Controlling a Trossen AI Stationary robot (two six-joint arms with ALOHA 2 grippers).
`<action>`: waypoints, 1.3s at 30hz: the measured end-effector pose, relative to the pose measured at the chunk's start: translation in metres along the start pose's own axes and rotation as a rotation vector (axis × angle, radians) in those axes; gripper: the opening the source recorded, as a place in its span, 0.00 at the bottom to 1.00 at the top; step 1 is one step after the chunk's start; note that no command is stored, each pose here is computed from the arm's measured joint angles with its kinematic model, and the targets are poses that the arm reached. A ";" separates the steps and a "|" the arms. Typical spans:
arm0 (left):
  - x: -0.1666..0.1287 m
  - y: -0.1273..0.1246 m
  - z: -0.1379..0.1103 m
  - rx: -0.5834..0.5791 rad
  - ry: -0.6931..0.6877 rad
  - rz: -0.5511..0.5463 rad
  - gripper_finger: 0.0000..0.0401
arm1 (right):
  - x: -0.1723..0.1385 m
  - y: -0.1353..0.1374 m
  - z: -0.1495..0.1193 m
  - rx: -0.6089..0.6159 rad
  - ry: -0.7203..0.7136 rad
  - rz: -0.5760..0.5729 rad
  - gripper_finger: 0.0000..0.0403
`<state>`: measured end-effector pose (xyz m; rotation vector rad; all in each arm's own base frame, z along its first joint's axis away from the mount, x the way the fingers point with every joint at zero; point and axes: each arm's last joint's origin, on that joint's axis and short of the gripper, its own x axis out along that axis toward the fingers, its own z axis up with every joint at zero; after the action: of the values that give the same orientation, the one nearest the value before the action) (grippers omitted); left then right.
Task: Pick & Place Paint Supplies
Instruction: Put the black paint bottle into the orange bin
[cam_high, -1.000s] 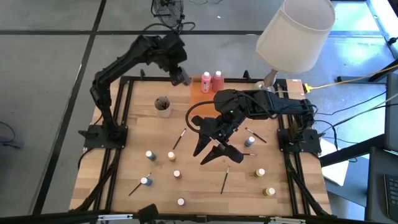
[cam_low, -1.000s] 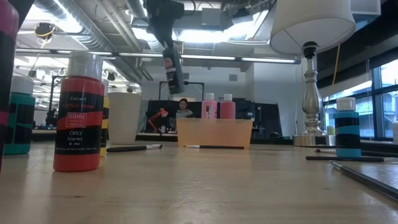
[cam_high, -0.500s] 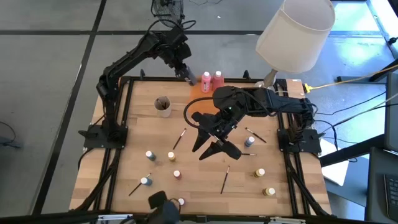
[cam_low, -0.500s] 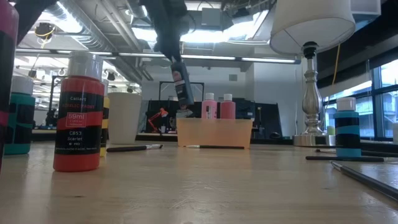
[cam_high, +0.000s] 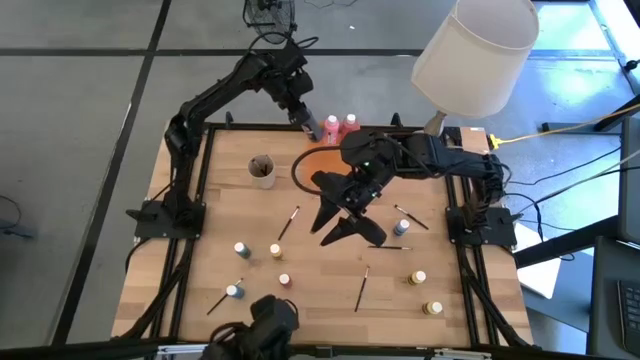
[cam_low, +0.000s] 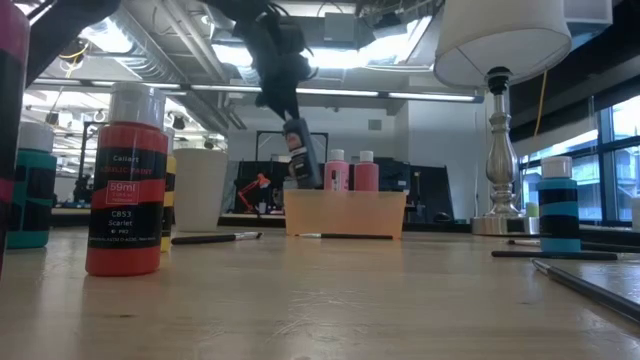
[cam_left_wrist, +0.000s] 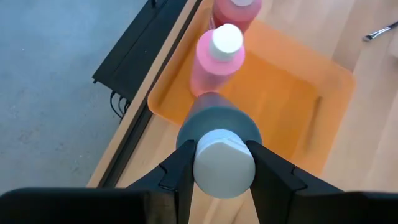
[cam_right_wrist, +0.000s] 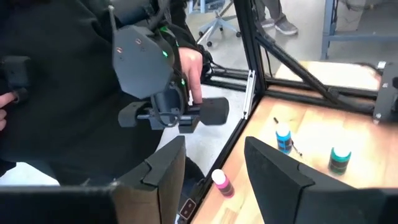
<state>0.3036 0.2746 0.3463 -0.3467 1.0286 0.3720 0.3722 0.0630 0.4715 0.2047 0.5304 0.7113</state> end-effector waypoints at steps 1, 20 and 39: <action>0.001 0.000 0.000 -0.001 0.001 0.000 0.29 | -0.001 0.000 0.000 -0.005 -0.003 -0.001 0.42; 0.020 -0.006 0.004 0.024 0.039 0.055 0.29 | -0.003 -0.002 -0.001 0.013 0.009 -0.002 0.42; 0.045 -0.011 0.007 0.113 0.083 0.107 0.29 | -0.004 -0.005 0.000 0.050 -0.004 -0.008 0.42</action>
<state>0.3351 0.2740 0.3119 -0.2072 1.1480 0.3963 0.3725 0.0565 0.4717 0.2508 0.5455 0.6899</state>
